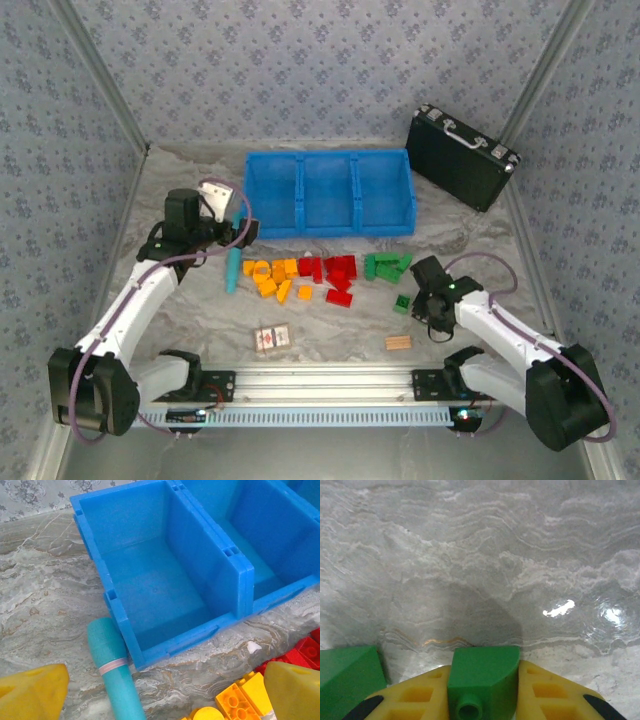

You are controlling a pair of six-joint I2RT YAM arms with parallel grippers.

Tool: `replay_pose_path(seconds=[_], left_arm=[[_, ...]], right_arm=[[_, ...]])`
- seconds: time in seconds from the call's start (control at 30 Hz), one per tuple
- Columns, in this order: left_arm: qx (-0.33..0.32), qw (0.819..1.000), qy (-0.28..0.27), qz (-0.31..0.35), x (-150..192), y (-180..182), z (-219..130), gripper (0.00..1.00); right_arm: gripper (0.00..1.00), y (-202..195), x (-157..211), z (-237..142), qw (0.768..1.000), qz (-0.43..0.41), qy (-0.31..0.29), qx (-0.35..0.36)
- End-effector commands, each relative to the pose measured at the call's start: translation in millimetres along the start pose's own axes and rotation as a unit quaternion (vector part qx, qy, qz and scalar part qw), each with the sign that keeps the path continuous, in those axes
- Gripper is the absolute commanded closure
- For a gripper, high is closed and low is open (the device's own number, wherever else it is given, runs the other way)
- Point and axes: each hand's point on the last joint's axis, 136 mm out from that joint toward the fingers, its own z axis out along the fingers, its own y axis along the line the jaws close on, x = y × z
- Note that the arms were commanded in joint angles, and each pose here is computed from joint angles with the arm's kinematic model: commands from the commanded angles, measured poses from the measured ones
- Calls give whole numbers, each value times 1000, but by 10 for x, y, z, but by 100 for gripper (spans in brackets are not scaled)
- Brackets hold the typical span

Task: Sort the legos into containers by color
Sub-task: Pick up the lego from the bottom-right of the table, then place the lego in the container.

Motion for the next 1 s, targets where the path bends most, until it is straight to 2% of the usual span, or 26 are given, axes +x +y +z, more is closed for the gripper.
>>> replay_pose_path(seconds=[0.0,0.13,0.2,0.3,0.43,0.57,0.77,0.97], left_arm=[[22,999,0,23,-17,-132,-84,0],[18,999,0,39,10,-165,-139,0],[16,999,-8,42,10,-162,-149,0],[18,999,-19,45,-18,-170,-143,0],[40,998,-25,49,-29,-246,-148,0],[51,997,-37,47,-3,-302,-169,0],[37,997,-46,59,29,-288,-270,0],[15,997,-30,71,197,-234,-284,0]], right_arm=[[73,48,-61,-93,1000,-17,-6,-5],[73,48,-158,-367,1000,-27,-5,10],[73,121,-317,-546,999,-42,-25,10],[73,381,-604,-789,997,-60,-57,-11],[72,958,-1095,-966,988,-110,-95,-53],[71,1593,-1670,-903,976,-157,-108,-110],[71,2223,-2244,-658,959,-226,-124,-119],[71,2367,-2438,-220,962,-226,-106,-116]])
